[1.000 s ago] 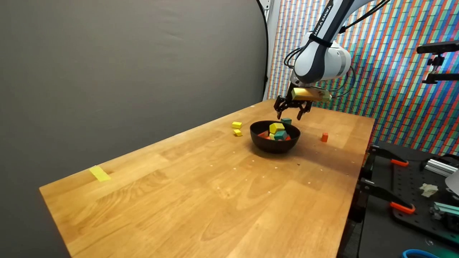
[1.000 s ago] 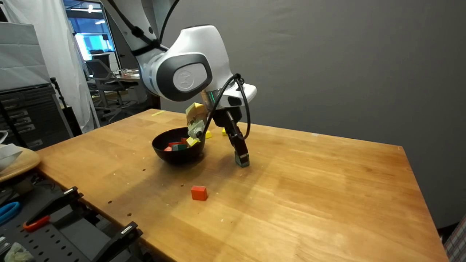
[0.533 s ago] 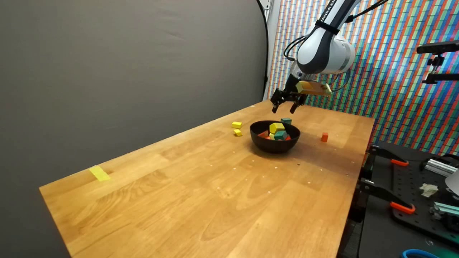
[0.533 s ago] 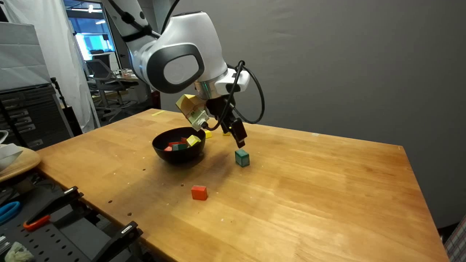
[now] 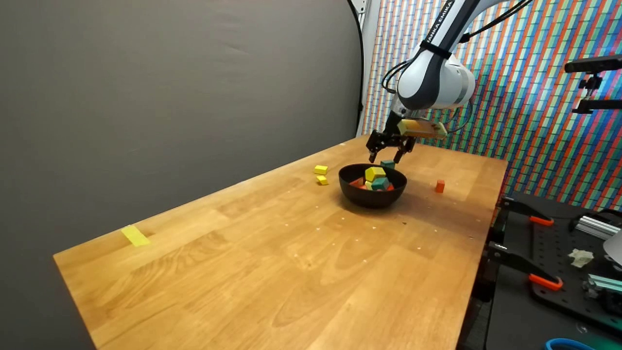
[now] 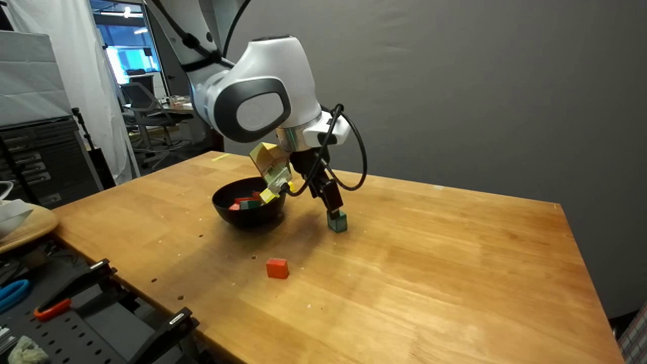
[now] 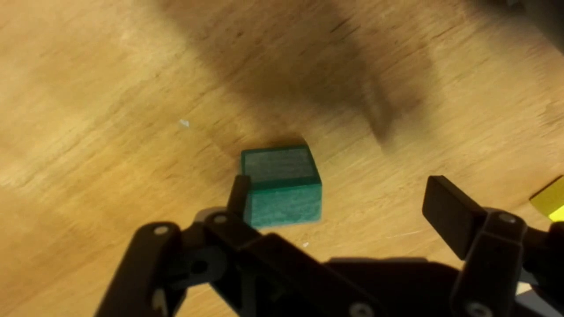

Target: Put all the toy blocks into the bowl.

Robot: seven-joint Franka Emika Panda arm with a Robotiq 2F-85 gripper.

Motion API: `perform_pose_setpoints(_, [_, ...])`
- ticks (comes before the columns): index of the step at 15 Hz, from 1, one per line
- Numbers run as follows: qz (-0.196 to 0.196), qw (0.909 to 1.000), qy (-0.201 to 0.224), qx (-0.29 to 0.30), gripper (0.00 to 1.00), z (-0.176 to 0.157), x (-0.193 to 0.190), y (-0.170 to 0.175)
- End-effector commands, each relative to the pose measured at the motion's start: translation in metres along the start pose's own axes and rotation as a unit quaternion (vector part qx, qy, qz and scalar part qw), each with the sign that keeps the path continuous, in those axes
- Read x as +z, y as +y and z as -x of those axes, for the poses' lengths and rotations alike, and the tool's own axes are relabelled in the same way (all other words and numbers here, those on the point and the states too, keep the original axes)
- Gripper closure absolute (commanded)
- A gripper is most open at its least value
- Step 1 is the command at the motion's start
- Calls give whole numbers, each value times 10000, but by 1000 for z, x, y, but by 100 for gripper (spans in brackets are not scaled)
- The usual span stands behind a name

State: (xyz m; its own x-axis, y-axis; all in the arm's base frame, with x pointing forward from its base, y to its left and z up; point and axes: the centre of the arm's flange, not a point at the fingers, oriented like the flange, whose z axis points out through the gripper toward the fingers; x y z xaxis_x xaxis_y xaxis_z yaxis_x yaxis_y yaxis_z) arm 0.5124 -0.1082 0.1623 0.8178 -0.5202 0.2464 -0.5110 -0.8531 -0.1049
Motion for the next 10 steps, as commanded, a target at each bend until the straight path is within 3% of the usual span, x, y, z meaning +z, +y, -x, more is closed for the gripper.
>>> perform_pose_setpoints(1, [15,9995,-72,306,0,-25,17,3])
perform_pose_setpoints(10, [30,9975,-168,692,0,-39,23,27])
